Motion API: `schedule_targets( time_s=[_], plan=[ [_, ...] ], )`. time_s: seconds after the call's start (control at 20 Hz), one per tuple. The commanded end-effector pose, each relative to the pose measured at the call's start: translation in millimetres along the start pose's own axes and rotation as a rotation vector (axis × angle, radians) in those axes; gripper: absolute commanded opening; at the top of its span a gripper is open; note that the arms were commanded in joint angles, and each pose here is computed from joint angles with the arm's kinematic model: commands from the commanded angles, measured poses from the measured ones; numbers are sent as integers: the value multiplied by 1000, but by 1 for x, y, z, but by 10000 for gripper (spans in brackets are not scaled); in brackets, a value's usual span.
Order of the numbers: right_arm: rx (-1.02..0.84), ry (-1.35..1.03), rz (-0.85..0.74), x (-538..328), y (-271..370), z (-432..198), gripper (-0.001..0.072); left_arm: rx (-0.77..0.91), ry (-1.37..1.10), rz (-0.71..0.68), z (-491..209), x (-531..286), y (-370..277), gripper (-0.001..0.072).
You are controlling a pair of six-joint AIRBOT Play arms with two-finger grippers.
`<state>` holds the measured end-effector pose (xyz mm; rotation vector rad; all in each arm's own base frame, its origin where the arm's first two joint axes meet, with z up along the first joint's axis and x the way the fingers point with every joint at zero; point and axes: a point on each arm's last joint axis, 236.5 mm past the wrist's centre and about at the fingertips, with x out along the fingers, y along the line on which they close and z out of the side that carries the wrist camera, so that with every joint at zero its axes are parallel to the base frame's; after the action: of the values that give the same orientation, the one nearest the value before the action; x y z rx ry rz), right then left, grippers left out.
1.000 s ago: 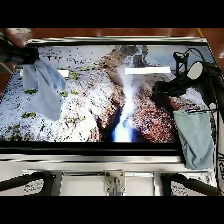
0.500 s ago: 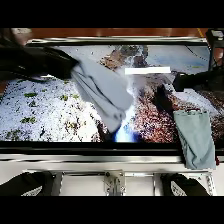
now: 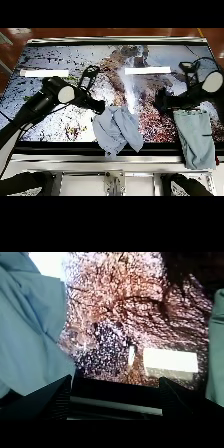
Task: Fold the shirts.
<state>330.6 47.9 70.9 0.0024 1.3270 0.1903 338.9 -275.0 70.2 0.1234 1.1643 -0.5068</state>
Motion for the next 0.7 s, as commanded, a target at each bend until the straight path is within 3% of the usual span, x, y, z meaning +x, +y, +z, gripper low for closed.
schedule_targets(
  time_s=[0.0, 0.2, 0.35, 0.45, 0.65],
  plan=[
    [2, 188, 173, 51, 18, -18, 673, -67, 98, 14, -25, -22, 42, 715],
    [128, 321, 403, 76, 18, -28, 673, -220, 200, -136, -89, -24, 45, 715],
    [150, 363, 404, 88, -1, -46, 673, -387, 305, -261, -157, 25, 21, 715],
    [167, 412, 432, 98, -3, -69, 673, -538, 232, -386, -158, 55, -2, 714],
    [216, 498, 457, 119, 6, -108, 674, -625, 209, -425, -161, 98, -30, 712]
  ],
)
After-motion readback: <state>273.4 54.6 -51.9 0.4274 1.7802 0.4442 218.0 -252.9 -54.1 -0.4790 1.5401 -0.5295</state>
